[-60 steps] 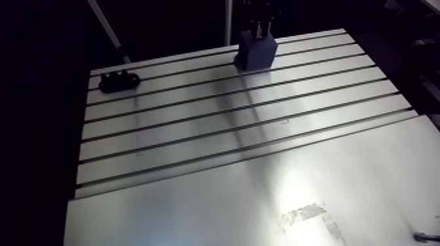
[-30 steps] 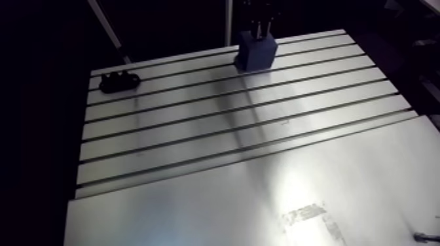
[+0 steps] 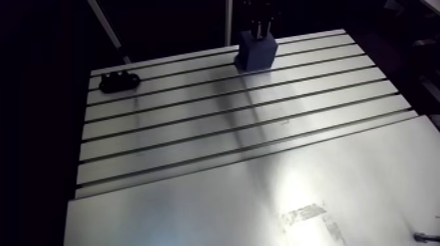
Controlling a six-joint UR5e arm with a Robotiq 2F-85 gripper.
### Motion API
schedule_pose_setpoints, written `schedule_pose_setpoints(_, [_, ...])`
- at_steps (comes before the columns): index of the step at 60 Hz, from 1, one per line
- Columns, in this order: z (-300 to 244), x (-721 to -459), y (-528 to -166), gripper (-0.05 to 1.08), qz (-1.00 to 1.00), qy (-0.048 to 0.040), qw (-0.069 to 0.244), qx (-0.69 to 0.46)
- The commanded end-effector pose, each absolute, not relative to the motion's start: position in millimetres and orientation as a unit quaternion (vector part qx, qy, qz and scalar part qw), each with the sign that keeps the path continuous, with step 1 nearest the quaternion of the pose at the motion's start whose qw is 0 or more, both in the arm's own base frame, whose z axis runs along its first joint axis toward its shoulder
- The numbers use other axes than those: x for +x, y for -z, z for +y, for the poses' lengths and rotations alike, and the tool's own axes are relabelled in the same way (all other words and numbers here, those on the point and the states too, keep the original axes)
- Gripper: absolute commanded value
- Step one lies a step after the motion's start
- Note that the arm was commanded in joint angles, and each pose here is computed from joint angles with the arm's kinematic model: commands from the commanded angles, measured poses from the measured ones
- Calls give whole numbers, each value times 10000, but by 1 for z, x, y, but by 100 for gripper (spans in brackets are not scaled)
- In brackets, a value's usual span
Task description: Pick up the M10 bolt and insert it into the hex recess until seated.
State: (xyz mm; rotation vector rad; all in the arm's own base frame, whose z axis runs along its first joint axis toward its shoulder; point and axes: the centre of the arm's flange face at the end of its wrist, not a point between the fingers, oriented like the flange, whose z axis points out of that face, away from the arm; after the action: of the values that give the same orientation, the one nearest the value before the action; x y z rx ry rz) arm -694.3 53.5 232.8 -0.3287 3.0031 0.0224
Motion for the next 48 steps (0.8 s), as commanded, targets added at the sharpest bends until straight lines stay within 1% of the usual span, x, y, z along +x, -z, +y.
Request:
schedule_pose_setpoints(1, [54, -694, -232, 67, 9925, -74, 607, -1059])
schedule_pose_setpoints(25, [53, -694, -233, 68, 9922, -83, 603, -1089])
schedule_pose_setpoints(37, [53, -694, -231, 69, 9922, -65, 611, -1089])
schedule_pose_setpoints(48, [53, -695, -232, 69, 9922, -66, 605, -1089])
